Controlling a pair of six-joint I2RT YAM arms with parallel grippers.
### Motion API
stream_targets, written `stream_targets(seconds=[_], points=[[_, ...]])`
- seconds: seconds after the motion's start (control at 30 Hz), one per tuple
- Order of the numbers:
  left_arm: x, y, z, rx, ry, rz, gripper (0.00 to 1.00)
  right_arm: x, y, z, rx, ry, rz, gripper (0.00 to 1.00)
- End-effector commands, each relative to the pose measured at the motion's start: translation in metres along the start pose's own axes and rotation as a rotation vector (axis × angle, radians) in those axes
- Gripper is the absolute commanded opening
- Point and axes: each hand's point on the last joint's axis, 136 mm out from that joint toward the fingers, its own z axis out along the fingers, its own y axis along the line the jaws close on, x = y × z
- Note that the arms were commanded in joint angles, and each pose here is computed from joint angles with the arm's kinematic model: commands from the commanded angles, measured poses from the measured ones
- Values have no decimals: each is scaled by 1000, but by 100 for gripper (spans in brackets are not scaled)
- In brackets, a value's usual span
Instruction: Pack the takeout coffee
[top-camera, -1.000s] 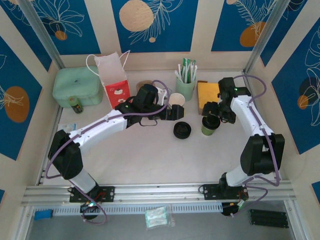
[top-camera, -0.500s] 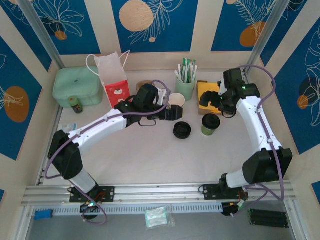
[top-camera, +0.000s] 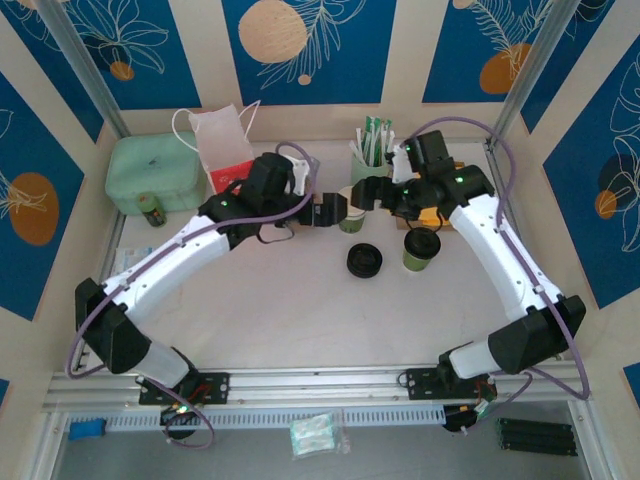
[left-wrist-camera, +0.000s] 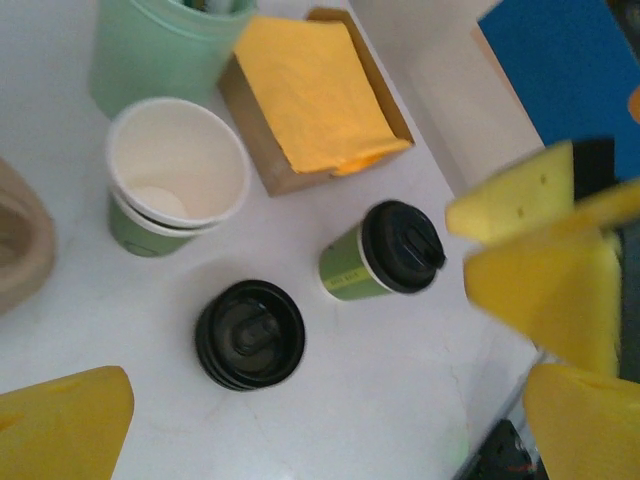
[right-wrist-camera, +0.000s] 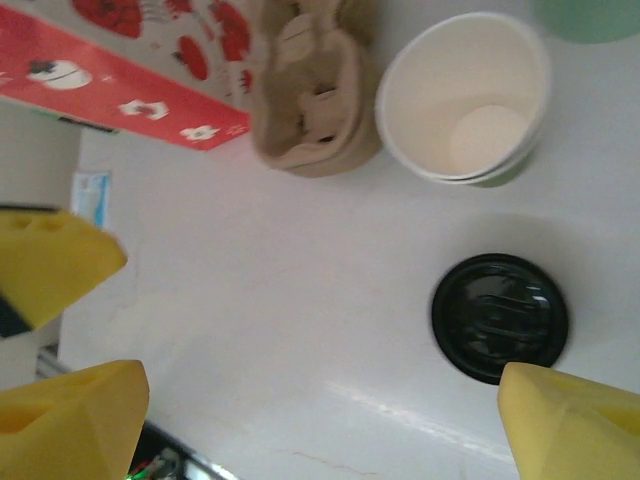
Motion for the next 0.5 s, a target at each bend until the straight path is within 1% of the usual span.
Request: stream_targets(seconds=[0.0, 0.13, 0.27, 0.33, 0.47], points=[[-8, 25, -20, -83, -52, -39, 100, 8, 19, 24, -66, 48, 43, 89], [-7, 51, -32, -135, -88, -84, 99, 20, 27, 56, -93, 87, 112, 86], [4, 76, -42, -167, -99, -124, 99, 31, 32, 90, -105, 117, 202, 82], [12, 87, -46, -185, -97, -141, 99, 35, 32, 104, -104, 126, 247, 78], [30, 108, -50, -210, -84, -181, 99, 38, 28, 133, -104, 133, 349, 66]])
